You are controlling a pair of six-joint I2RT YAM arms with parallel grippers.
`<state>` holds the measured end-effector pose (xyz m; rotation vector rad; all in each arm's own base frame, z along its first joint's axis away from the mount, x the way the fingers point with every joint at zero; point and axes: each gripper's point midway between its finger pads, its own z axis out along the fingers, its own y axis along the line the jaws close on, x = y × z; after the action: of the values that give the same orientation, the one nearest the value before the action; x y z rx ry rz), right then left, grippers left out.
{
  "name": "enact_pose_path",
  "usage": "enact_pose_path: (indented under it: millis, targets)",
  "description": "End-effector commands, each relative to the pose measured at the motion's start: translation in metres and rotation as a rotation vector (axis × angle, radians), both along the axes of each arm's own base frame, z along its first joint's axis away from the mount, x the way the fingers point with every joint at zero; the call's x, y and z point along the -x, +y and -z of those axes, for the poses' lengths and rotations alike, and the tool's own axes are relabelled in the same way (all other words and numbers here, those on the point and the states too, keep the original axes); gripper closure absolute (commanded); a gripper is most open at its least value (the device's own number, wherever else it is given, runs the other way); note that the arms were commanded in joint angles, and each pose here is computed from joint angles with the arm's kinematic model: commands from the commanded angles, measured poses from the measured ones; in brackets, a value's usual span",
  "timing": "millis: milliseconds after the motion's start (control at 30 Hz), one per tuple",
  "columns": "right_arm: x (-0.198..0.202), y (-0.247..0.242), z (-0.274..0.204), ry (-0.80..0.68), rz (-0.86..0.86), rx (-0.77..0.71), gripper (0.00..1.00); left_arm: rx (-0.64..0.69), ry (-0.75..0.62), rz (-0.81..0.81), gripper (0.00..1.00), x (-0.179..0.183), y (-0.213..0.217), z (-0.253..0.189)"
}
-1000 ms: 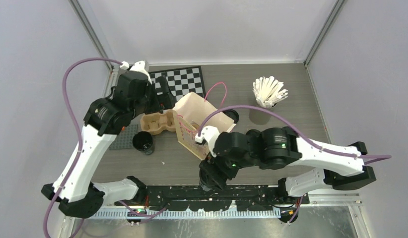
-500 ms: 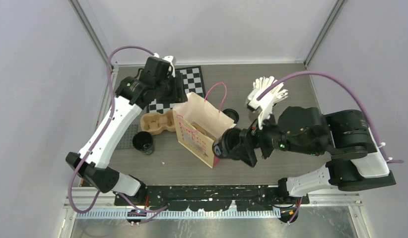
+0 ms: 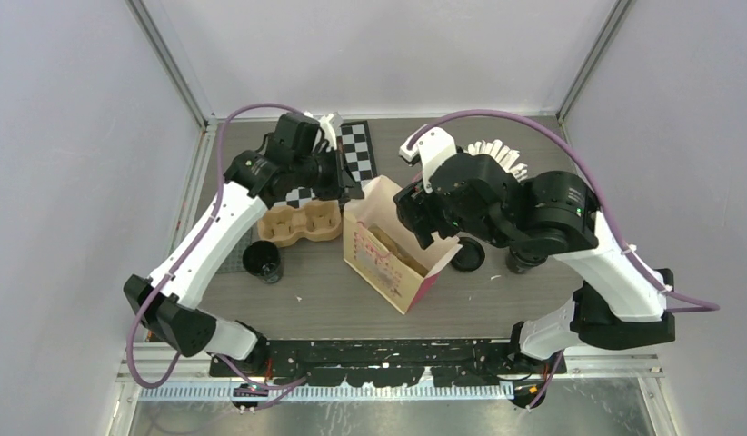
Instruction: Pack the takeout coffee
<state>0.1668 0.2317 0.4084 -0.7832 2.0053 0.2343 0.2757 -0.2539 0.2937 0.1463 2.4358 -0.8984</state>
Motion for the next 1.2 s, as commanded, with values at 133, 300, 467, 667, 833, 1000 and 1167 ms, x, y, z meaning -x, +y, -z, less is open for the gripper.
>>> enact_pose_path:
  millis: [133, 300, 467, 667, 833, 1000, 1167]
  targets:
    - [0.013, -0.005, 0.032, 0.111, -0.118, 0.054, 0.36, 0.254, 0.043, -0.046, 1.00, 0.029, -0.045, -0.041]
    - [0.023, -0.007, 0.053, 0.186, -0.157, 0.078, 0.36, 0.207, 0.135, -0.106, 1.00, 0.054, -0.042, -0.024]
    - [0.031, -0.012, 0.064, 0.198, -0.182, 0.062, 0.36, 0.189, 0.192, -0.140, 0.98, 0.075, -0.032, -0.012]
    - [0.040, -0.018, 0.074, 0.192, -0.220, 0.031, 0.37, 0.161, 0.086, -0.107, 0.62, 0.073, -0.022, -0.024]
    - [0.045, -0.016, 0.073, 0.192, -0.261, 0.001, 0.37, 0.035, 0.035, 0.013, 0.44, 0.067, -0.021, -0.020]
    - [0.054, -0.009, 0.076, 0.207, -0.305, -0.050, 0.37, -0.108, 0.048, 0.085, 0.43, 0.068, -0.009, -0.018]
    - [0.058, -0.003, 0.078, 0.229, -0.315, -0.077, 0.38, -0.128, 0.081, 0.126, 0.42, 0.077, -0.007, -0.008]
